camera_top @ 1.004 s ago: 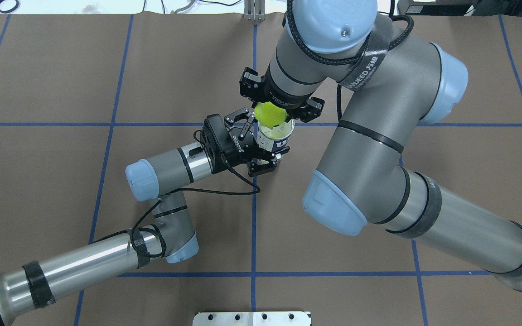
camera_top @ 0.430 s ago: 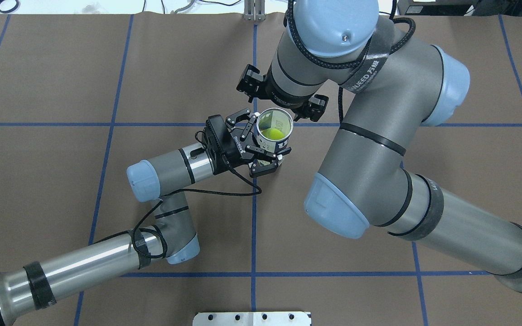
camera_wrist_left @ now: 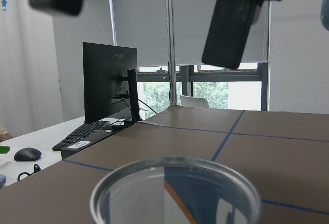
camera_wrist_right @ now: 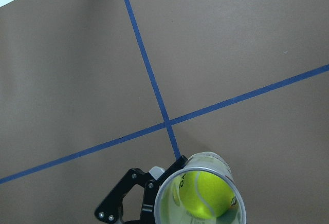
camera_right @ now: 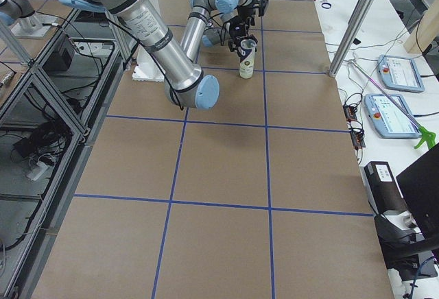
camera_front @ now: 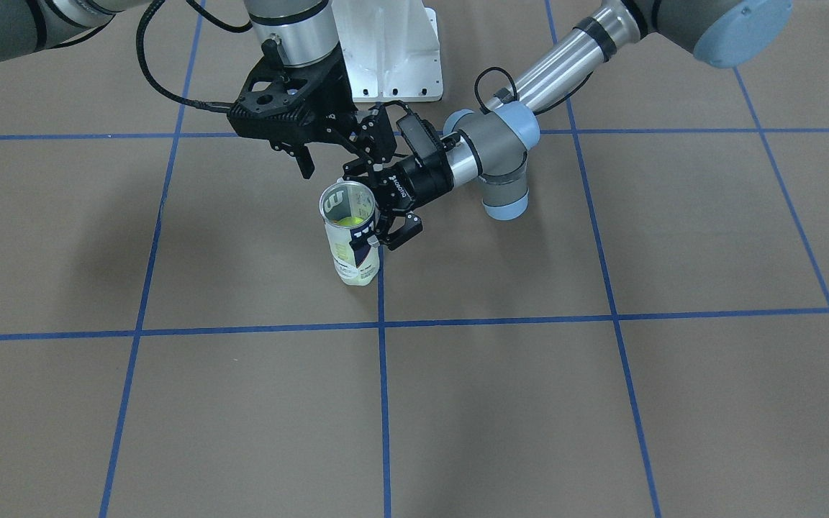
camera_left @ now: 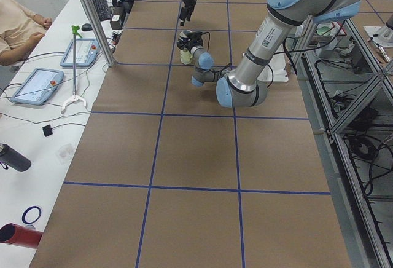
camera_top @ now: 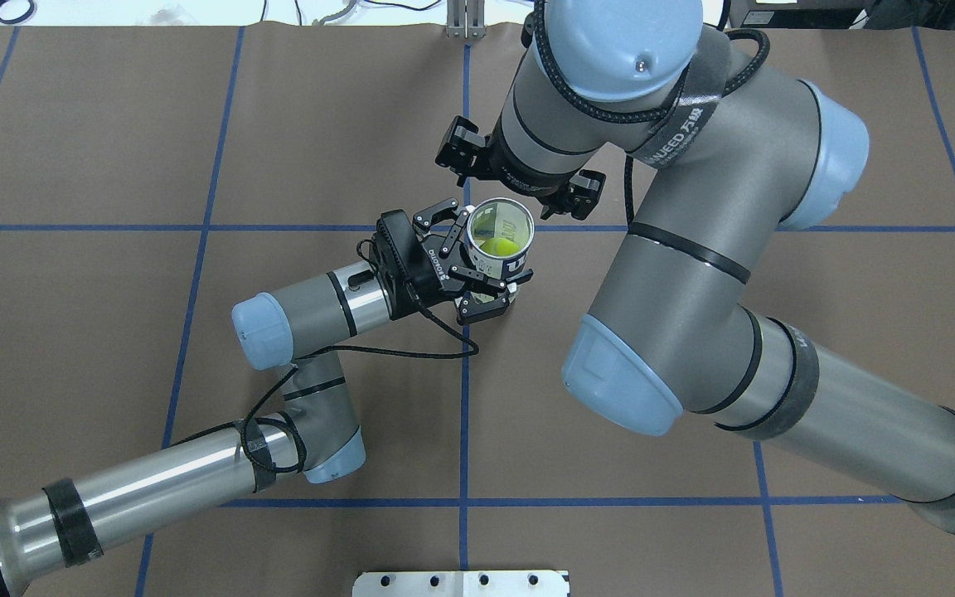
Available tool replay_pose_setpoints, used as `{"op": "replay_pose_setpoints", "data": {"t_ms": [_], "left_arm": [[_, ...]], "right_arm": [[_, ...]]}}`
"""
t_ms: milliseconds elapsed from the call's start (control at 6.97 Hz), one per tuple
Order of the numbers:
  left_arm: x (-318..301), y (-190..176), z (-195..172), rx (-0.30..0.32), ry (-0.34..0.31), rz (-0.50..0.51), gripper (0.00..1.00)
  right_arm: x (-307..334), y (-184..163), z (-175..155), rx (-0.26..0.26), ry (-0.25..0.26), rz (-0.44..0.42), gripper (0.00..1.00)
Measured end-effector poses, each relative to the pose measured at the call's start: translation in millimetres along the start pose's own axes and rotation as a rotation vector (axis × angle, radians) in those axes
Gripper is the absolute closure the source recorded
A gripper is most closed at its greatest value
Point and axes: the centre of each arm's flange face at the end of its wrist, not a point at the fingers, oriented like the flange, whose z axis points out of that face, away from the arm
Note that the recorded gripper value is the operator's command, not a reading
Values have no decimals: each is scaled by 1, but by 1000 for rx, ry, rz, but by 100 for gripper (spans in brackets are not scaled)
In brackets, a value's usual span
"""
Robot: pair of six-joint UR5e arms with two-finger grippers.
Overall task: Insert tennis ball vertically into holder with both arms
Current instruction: 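Withdraw the right gripper while the left gripper releases the tube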
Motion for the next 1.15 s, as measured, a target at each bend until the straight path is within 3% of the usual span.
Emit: {"op": "replay_pose_setpoints", "data": {"t_ms": [287,861,1147], "left_arm": [[-2,-4,-1,8,0,1,0],[-3,-21,-3,44,5,3,0],[1,-39,-2,81,14,-2,0]], "right_arm": [[14,-26,-21,-14,8,-43,0],[132,-162,-53,-58,48,-228,0],[177,-209,-56,-59,80,-273,0]]}}
